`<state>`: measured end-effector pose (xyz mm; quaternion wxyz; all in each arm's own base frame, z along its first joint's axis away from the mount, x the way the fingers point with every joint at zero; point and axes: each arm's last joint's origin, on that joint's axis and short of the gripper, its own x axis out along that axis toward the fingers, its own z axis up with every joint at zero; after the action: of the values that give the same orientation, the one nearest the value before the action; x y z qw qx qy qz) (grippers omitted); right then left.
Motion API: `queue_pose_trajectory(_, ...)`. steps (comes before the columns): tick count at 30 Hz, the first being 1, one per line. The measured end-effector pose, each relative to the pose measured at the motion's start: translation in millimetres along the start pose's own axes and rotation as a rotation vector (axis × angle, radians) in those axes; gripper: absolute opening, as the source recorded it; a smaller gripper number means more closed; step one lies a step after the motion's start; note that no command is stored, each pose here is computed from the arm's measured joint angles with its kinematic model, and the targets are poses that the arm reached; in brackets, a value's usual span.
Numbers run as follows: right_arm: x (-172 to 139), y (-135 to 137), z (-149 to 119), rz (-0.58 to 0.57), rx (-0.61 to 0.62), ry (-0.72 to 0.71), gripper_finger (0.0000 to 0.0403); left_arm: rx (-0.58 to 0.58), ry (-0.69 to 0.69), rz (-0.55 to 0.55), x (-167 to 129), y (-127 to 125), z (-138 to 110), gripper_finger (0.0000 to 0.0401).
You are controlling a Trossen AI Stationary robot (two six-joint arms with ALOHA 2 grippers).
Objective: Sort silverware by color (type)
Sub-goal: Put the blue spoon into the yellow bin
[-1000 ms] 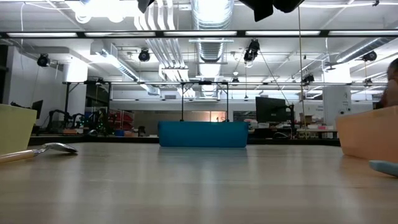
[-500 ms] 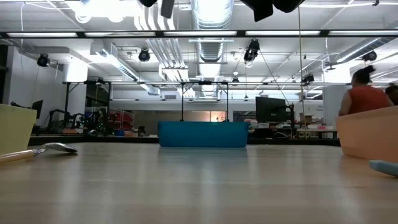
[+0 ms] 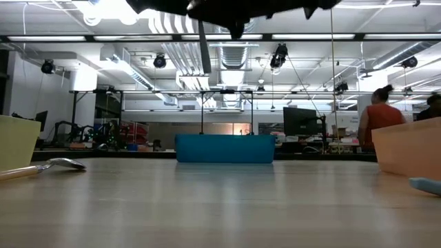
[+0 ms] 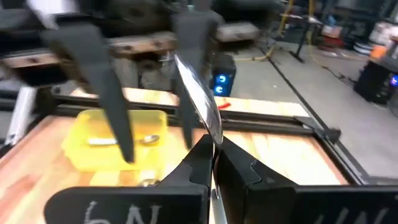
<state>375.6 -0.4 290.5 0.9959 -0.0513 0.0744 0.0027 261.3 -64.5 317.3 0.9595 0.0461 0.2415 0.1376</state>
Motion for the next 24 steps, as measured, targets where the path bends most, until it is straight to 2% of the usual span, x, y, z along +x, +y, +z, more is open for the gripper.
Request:
queue_pose_trajectory(2, -1, -2, -10, -0.016, 0.036, -0.023, 0.0008, -0.013, 0.006, 0.036, 2, -1, -2, 0.0130)
queue_pose_trajectory(7, -12, 0, -39, -0.055, 0.122, -0.156, 0.0008, -0.086, 0.024, 0.046, 10, -6, -5, 0.0131)
queue_pose_trajectory(11, -26, 4, -57, -0.099, 0.176, -0.275, 0.0008, -0.091, 0.044, 0.047, 20, -13, -10, 0.0131)
queue_pose_trajectory(14, -34, 9, -67, -0.121, 0.208, -0.301, 0.0008, -0.079, 0.028, 0.060, 29, -18, -10, 0.0131)
queue_pose_trajectory(17, -36, 12, -73, -0.131, 0.238, -0.295, 0.0008, -0.081, 0.042, 0.069, 39, -23, -14, 0.0131)
queue_pose_trajectory(24, -34, 13, -68, -0.143, 0.253, -0.329, 0.0008, -0.095, 0.096, 0.025, 51, -31, -23, 0.0131)
